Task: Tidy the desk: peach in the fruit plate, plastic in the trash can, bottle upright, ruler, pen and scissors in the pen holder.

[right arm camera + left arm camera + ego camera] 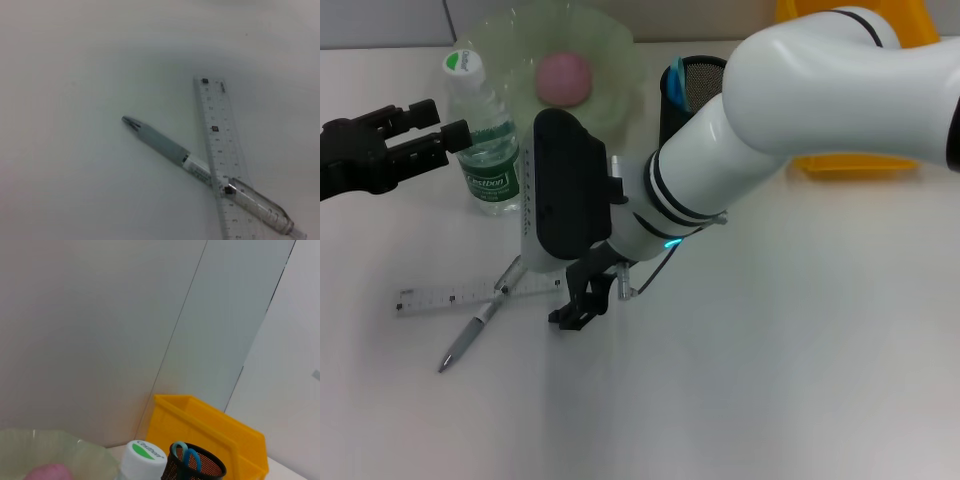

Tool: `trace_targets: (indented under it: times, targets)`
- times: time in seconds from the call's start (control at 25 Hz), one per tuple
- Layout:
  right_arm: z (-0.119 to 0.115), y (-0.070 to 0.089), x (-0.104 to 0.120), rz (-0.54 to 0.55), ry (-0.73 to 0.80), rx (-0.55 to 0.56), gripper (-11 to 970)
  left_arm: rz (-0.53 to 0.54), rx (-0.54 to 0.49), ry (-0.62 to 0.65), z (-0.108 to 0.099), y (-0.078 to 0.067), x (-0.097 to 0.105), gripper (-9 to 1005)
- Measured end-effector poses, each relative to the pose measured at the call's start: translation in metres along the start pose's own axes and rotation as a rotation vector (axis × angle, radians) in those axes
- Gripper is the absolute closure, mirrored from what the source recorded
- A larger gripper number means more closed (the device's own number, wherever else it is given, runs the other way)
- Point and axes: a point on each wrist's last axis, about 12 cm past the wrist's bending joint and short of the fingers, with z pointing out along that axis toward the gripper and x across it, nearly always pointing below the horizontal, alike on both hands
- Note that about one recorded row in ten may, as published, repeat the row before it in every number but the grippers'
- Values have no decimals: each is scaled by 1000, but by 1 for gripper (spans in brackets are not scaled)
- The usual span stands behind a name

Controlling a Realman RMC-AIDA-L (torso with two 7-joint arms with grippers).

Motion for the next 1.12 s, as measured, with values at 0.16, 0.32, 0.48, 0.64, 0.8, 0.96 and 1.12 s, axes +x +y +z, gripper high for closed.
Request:
trace_targets:
  times: [0.16, 0.32, 0.48, 0.64, 0.8, 0.96, 1.12]
  targets:
    - [0, 0, 1, 5, -1, 2, 218, 2, -7, -15, 0, 1, -2, 300]
    - [1, 0, 1, 6, -10, 14, 218, 10, -11, -34, -1, 1, -3, 300]
    - [1, 0, 0, 3, -13, 15, 218, 11, -12, -38, -1, 1, -3, 300]
    - [1, 0, -1, -1, -18, 15, 217, 11, -12, -38, -1, 1, -4, 300]
    - [1, 1, -1, -3, -21, 14, 217, 12, -19, -38, -1, 2, -4, 299]
    - [1, 1, -1, -3, -24, 19, 217, 19, -20, -39, 0, 2, -3, 299]
    - [1, 1, -1, -6, -27, 25, 216, 17, -17, -39, 1, 2, -2, 299]
